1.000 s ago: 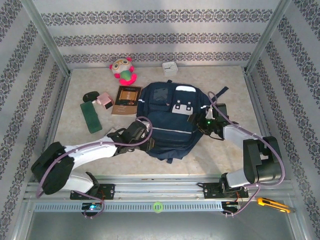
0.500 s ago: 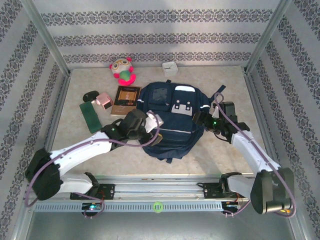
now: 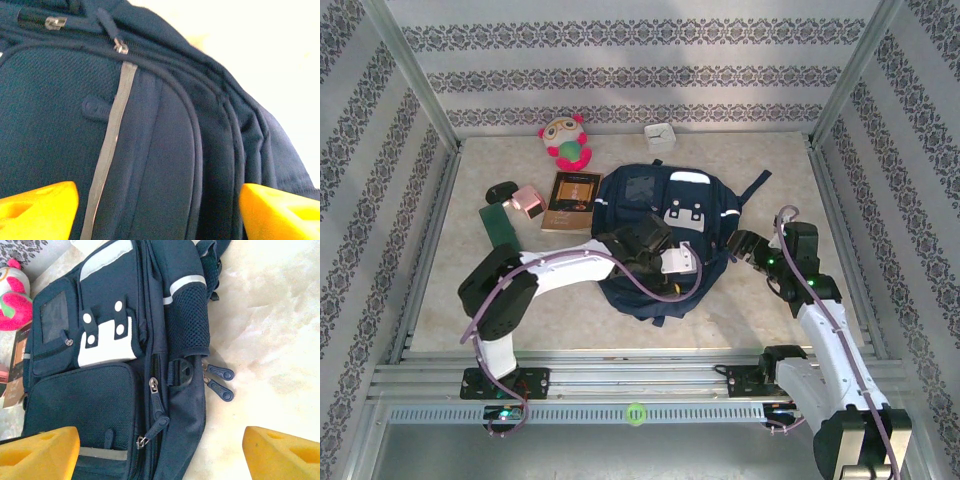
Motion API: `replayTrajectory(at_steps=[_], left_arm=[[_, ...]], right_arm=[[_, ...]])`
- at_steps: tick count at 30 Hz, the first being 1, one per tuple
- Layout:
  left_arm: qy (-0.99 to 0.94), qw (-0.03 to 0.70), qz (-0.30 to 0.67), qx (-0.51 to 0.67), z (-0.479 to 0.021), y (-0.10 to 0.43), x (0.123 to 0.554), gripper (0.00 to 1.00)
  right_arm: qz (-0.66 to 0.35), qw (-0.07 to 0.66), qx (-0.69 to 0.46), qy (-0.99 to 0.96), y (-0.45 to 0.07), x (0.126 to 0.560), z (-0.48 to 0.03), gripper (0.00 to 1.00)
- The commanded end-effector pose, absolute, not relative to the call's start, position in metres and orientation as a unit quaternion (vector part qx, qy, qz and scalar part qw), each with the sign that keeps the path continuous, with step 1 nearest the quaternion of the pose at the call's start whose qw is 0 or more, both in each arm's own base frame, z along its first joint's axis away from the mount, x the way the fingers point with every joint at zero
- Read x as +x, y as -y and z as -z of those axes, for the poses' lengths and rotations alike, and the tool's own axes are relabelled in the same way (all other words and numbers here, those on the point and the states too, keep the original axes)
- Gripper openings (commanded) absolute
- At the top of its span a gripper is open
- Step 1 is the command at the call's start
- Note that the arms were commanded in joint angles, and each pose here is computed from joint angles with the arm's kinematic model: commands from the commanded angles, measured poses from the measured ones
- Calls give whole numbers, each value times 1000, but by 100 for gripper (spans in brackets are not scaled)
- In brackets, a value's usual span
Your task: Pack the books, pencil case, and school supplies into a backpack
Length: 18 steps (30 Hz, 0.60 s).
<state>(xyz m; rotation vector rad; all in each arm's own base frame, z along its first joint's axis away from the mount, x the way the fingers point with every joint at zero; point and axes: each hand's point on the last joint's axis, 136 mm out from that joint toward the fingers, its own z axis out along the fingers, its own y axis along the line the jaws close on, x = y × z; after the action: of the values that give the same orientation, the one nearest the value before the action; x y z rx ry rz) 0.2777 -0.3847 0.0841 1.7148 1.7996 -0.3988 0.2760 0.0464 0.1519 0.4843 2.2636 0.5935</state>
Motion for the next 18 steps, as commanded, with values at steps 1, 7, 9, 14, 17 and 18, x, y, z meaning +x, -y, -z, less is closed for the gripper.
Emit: replayTrajectory(at_steps=[1,7,9,14,17,18], left_arm=[[-647,355,117,664,-88,407,293,85],[-658,372,90,648,-76,411,309,74],[-660,378,89,643,-75,409,309,46],[-648,412,135,626,-125,410,296,0],[-636,428,192,613,-169,409,285,0],[-633,434,211,606,-184,407,283,0]], right_arm=[[-233,360,187,-884,-47,274,-144,85],[-241,356,176,-886,-51,277,-143,85],[-241,354,169,-888,-51,278,-143,85],[-226,368,126,-893,-52,279,-152,84],[-216,384,65,-895,-55,281,-161,85],[-225,389,39,-892,-59,281,-163,83]])
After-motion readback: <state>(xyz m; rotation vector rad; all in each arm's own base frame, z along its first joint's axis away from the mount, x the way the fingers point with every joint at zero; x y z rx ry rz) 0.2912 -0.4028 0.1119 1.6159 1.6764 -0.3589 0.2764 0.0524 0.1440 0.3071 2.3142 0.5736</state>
